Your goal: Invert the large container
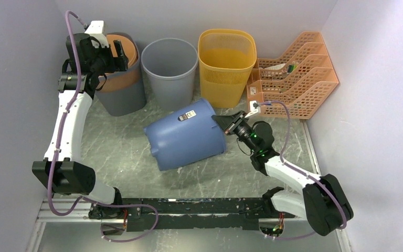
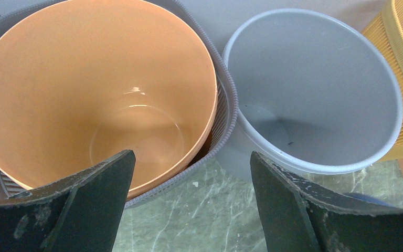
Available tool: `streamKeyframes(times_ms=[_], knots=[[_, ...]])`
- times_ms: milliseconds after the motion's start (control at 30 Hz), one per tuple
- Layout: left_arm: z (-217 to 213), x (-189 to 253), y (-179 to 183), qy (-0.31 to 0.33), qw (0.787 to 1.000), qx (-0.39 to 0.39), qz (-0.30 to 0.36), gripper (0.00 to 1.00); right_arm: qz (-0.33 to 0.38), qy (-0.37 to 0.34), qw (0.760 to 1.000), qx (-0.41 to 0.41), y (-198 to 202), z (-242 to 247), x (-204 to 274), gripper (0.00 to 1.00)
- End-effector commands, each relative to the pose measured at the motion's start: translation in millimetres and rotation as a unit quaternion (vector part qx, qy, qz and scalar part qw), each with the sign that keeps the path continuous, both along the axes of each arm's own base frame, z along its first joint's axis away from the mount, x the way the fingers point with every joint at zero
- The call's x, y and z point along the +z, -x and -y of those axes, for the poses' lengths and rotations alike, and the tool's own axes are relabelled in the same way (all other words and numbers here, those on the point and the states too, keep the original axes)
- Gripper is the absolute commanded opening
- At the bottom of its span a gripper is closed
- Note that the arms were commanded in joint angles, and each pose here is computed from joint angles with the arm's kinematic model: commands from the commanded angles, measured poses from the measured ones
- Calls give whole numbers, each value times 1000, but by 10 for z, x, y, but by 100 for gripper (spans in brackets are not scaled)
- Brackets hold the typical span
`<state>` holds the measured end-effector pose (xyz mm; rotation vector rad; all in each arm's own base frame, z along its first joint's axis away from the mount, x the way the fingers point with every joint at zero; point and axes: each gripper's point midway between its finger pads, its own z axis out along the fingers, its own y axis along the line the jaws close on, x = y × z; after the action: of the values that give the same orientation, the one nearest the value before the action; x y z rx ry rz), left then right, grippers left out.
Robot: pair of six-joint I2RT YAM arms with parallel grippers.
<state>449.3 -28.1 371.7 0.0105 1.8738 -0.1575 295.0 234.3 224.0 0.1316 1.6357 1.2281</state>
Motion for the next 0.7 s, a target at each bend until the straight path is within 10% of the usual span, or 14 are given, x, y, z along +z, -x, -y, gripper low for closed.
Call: streamKeyframes(times_ms=[0, 667], knots=[[-52, 194, 94, -14, 1000, 12, 21, 92, -131, 31, 991, 3, 37, 276, -899, 0], [-73, 362, 163, -35, 998, 30, 33, 92, -245, -74, 967, -5, 52, 1028, -1665, 0]])
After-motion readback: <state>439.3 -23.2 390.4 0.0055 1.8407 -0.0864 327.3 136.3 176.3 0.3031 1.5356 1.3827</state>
